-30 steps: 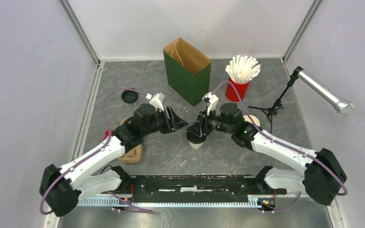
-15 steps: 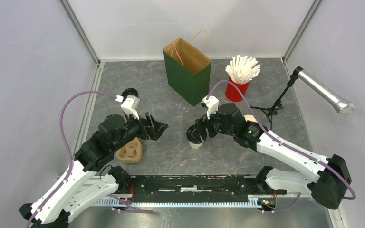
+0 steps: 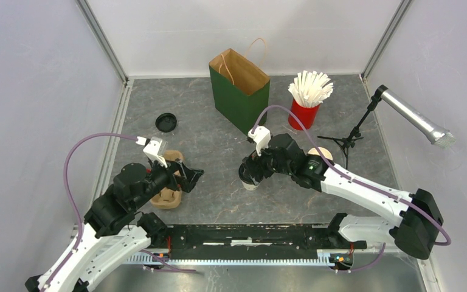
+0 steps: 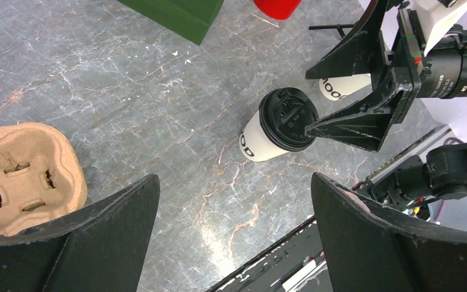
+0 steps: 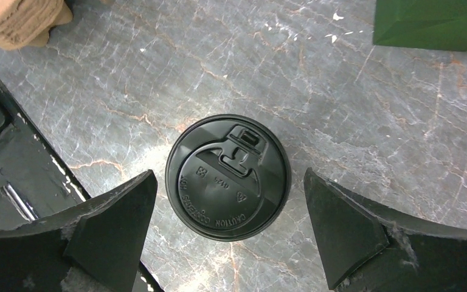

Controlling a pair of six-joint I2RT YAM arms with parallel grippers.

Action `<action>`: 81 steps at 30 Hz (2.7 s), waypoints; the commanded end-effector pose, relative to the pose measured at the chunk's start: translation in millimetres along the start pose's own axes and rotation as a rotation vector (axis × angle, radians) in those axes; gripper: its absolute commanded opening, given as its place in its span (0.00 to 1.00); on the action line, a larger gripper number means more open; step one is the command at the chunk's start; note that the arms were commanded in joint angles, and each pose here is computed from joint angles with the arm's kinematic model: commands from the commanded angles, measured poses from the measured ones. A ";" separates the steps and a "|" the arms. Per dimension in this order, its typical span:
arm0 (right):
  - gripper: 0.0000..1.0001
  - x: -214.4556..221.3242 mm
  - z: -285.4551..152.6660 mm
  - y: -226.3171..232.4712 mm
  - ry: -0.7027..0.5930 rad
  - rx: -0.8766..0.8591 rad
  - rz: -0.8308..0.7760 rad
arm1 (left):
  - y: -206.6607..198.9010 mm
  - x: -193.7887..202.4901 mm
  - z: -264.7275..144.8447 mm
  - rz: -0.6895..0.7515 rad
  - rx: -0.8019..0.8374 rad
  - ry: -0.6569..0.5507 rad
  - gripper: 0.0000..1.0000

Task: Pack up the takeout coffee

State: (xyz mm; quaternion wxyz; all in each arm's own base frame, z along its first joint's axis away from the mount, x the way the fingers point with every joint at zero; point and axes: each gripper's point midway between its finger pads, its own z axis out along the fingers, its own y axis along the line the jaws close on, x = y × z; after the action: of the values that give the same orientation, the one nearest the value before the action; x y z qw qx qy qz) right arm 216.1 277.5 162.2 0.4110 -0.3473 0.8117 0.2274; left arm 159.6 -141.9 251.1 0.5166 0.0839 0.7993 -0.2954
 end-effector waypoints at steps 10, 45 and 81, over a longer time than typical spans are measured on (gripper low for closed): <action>0.98 -5.1 14.6 7.8 0.027 0.025 -0.056 | 1.2 2.5 3.5 0.063 0.005 0.016 1.00; 0.83 9.2 2.7 -135.2 0.020 0.365 0.136 | 9.0 -0.1 2.5 0.070 -0.036 0.001 1.00; 0.79 -21.6 -35.2 -174.0 0.042 0.473 0.216 | 26.2 -0.7 -0.4 0.071 -0.137 0.006 1.00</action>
State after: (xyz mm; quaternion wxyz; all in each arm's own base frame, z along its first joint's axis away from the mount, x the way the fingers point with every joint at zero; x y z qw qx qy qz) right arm 337.4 160.6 169.3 0.4353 -0.1813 0.8774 0.0887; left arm 166.6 -130.7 232.2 0.5047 0.0763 0.8239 -0.2462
